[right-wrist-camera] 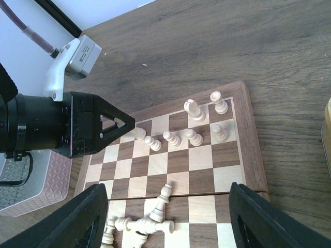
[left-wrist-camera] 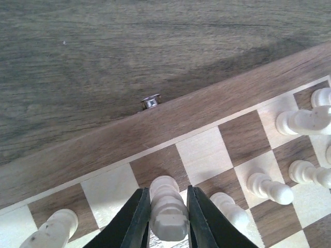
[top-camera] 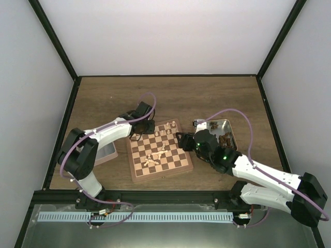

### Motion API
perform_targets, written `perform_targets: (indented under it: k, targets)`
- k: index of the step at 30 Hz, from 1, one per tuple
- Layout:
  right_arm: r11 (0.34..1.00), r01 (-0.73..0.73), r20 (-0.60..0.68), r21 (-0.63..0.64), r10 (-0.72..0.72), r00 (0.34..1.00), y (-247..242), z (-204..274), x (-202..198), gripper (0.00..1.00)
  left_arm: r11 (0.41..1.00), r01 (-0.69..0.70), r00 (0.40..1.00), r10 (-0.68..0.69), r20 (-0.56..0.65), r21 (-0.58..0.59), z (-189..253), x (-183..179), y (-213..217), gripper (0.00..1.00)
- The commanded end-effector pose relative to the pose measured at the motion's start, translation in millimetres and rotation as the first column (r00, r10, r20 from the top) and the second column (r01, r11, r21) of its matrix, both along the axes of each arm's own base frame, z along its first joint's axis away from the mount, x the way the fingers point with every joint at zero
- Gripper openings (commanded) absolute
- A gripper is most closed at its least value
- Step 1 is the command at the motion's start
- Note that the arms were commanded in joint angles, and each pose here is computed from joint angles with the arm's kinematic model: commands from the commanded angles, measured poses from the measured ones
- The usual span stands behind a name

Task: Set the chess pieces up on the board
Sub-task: Adjust the chess piece on the chessboard.

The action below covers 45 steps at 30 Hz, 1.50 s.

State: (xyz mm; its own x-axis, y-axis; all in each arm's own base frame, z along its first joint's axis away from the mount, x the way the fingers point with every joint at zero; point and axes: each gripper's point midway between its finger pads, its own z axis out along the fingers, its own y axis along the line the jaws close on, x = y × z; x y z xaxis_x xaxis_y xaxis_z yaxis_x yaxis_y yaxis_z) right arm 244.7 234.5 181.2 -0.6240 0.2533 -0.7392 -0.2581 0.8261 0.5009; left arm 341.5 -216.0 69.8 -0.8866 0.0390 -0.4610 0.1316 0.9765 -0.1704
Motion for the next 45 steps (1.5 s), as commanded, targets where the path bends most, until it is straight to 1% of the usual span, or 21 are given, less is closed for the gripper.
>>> perform_targets:
  k: [1,18,23,28,32,37,41,45]
  targets:
    - [1.0,0.027,0.029,-0.01,-0.026,0.999,-3.7,5.2,6.5,0.66,1.0,0.022,0.999,-0.021,0.025,-0.022,7.8,9.8,-8.1,0.2]
    - [0.999,0.023,0.035,-0.034,-0.022,0.999,-2.0,1.1,9.0,0.66,0.999,0.007,0.999,-0.008,0.031,0.042,5.7,16.2,-0.5,0.2]
    - [0.999,0.022,0.035,-0.035,-0.021,0.999,-1.3,0.5,9.5,0.66,0.998,0.026,0.999,-0.027,0.019,0.049,7.5,14.2,-1.4,0.23]
    - [0.999,0.031,0.047,-0.032,-0.029,0.998,-4.7,1.8,9.1,0.66,0.996,0.074,0.997,-0.073,-0.011,0.052,4.7,6.7,-3.6,0.24]
    - [0.999,0.031,0.056,-0.026,-0.029,0.998,-5.4,2.8,8.7,0.66,0.995,0.068,0.998,-0.068,-0.005,0.069,8.3,7.3,0.3,0.27]
    - [1.0,0.011,0.036,-0.027,-0.01,0.999,-1.3,-0.6,7.1,0.66,0.998,0.063,0.997,-0.064,0.038,0.032,26.4,11.3,-3.9,0.32]
    - [0.999,-0.024,0.014,-0.026,0.025,1.0,5.3,-3.4,4.0,0.66,0.999,0.051,0.994,-0.05,0.095,-0.001,47.2,13.0,-3.6,0.37]
    - [0.998,-0.058,-0.029,-0.034,0.057,0.998,14.7,-7.1,2.7,0.66,0.993,0.079,0.983,-0.063,0.172,-0.087,76.4,7.3,-9.5,0.4]
